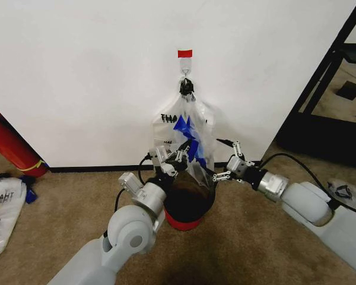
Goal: Pick up the garbage bag from the wall and place it over the trash bin.
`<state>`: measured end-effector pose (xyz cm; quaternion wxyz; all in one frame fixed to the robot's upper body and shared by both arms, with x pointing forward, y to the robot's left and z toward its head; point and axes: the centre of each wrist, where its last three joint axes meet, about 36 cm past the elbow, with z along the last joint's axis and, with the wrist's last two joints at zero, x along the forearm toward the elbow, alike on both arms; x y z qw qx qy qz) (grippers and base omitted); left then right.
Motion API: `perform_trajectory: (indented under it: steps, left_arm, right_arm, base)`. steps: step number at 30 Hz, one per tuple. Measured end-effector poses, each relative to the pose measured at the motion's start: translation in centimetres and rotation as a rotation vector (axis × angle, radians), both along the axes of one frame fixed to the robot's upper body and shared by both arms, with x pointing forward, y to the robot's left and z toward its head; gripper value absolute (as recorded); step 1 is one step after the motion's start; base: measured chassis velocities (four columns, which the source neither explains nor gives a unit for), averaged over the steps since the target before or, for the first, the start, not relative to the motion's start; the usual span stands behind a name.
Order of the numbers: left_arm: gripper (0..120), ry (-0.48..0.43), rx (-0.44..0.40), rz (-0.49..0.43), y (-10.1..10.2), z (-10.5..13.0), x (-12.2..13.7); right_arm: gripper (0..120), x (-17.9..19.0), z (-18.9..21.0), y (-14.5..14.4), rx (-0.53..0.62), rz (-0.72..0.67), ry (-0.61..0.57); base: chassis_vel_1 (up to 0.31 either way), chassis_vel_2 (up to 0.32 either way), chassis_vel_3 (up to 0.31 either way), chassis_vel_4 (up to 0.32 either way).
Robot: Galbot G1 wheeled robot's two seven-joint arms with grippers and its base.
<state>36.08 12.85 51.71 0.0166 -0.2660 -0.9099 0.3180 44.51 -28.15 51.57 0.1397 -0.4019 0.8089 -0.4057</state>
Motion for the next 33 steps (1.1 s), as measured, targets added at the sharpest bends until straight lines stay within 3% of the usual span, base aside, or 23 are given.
perform_trajectory:
  steps: [4, 11, 17, 33]
  left_arm:
    - [0, 0.003, -0.005, 0.002, 0.1, 0.0, -0.2]
    - [0, 0.002, -0.014, 0.003, 0.2, 0.1, -0.6]
    - [0, -0.004, -0.016, 0.002, 0.2, 0.3, -0.6]
    - [0, -0.006, -0.023, -0.001, 0.1, 0.4, -0.6]
  right_arm:
    - [100, 0.5, 0.9, 0.8, -0.061, 0.031, -0.016]
    - [98, 0.8, 0.7, 1.4, -0.136, 0.014, 0.063]
    - [75, 1.2, 0.1, 1.8, -0.169, -0.031, 0.128]
    - [20, 2.3, 0.0, 2.2, -0.193, -0.071, 0.162]
  base:
    - [0.0, 0.0, 0.0, 0.0]
    - [0.0, 0.0, 0.0, 0.0]
    - [0.0, 0.0, 0.0, 0.0]
    - [0.0, 0.0, 0.0, 0.0]
